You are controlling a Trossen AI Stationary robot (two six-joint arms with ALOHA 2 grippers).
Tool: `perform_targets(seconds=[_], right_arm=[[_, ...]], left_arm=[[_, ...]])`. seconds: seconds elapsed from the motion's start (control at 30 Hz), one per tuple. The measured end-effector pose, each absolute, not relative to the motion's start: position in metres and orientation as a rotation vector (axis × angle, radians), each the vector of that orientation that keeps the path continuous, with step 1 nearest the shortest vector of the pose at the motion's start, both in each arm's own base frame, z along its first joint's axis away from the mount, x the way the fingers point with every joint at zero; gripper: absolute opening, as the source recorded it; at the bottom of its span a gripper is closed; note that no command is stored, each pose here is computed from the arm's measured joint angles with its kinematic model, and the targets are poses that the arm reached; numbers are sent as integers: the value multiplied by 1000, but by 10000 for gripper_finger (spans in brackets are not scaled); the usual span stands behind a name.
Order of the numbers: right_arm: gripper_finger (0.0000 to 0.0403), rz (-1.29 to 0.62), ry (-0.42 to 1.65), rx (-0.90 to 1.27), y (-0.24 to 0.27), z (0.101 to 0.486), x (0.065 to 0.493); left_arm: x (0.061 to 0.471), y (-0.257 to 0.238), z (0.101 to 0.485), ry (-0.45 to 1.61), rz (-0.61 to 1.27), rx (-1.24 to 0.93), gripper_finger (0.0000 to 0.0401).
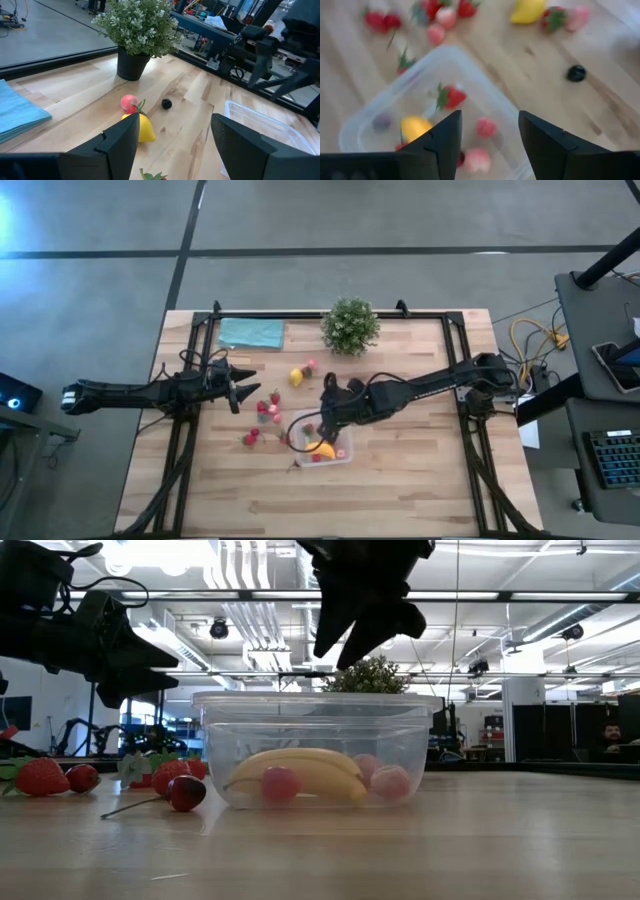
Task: Pick and placing Produce into tupperware
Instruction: Put the black plum into the transparent bin
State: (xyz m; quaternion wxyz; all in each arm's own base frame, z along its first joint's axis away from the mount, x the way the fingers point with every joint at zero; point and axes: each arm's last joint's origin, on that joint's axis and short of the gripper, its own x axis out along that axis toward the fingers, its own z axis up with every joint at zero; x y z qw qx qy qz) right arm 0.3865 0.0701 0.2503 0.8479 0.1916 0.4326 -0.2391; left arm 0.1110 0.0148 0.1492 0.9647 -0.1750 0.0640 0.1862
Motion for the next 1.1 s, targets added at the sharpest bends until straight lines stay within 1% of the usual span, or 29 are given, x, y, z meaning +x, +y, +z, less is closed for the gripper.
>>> perform_targets(seconds=[0.23, 0.3, 0.4, 0.6, 0.7, 0.93, 1.1], right_arm=[[178, -717, 775, 686, 56, 251, 390], [176, -743, 760, 714, 48, 252, 391], [176, -768, 774, 764, 30, 249, 392], [175, -888, 788, 985, -15, 230, 397], [175, -888, 820, 1114, -25, 218, 404], [175, -944, 889, 1142, -35, 181, 422], [175, -1002, 876, 1148, -37, 179, 428]], left_arm=[[111, 15, 149, 129, 377, -354, 233], [111, 15, 149, 129, 377, -354, 233], [111, 15, 149, 129, 377, -354, 233], [111, 15, 149, 130, 376, -354, 233], [111, 15, 149, 130, 377, -354, 233], [111, 15, 149, 130, 377, -354, 233], [111, 15, 149, 130, 377, -354, 233]])
